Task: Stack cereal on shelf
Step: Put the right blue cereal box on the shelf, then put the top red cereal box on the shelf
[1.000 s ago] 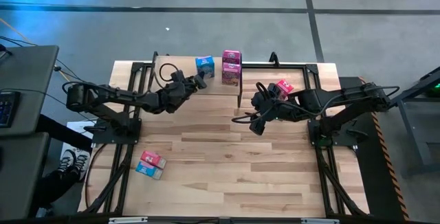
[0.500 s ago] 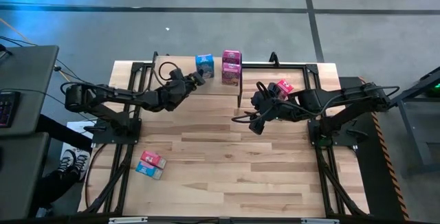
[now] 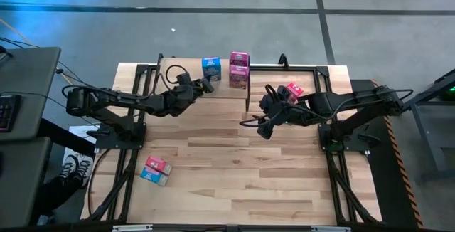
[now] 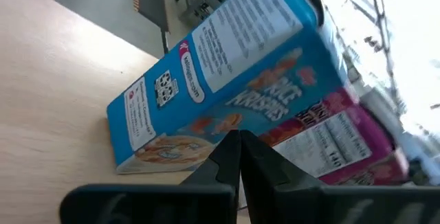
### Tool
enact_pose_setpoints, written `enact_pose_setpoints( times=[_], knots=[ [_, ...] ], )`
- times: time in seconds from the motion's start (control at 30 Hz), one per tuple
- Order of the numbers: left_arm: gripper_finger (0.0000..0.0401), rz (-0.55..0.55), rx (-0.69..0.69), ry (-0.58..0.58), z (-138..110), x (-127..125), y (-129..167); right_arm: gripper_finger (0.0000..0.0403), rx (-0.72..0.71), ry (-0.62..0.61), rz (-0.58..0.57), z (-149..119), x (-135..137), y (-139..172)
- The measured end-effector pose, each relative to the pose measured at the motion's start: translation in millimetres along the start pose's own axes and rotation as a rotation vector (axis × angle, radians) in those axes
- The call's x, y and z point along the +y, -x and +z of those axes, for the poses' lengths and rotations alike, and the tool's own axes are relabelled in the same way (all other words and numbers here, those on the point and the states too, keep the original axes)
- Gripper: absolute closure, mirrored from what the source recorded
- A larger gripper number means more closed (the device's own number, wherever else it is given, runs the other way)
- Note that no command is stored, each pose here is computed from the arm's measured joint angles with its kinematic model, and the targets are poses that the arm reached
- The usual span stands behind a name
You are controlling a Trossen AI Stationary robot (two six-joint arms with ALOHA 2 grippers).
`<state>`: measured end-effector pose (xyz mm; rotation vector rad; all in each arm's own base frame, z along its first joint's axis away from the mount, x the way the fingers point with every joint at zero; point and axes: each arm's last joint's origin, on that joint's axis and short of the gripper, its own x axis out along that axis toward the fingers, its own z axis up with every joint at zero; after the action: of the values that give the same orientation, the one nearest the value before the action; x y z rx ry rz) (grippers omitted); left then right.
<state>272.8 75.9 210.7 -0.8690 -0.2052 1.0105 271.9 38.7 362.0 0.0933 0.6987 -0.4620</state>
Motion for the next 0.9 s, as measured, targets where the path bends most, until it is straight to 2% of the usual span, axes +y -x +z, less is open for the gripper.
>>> enact_pose_setpoints(
  times=[0.13,0.6,0.73,0.9],
  knots=[
    [0.0401,0.035,-0.026,-0.026,3.0,3.1,0.4,0.0143,-0.001,0.0,0.0,0.1,0.0,0.0],
    [0.0401,0.057,-0.048,-0.003,11.6,8.1,-7.6,0.0144,-0.014,0.001,-0.004,1.2,0.2,0.0],
    [0.0401,0.002,0.016,-0.043,9.5,2.0,1.5,0.0144,-0.014,0.002,-0.003,1.2,0.2,0.0],
    [0.0401,-0.082,0.113,-0.153,13.7,-7.9,32.1,0.0144,-0.013,0.022,-0.004,1.1,0.1,0.0]
  ],
)
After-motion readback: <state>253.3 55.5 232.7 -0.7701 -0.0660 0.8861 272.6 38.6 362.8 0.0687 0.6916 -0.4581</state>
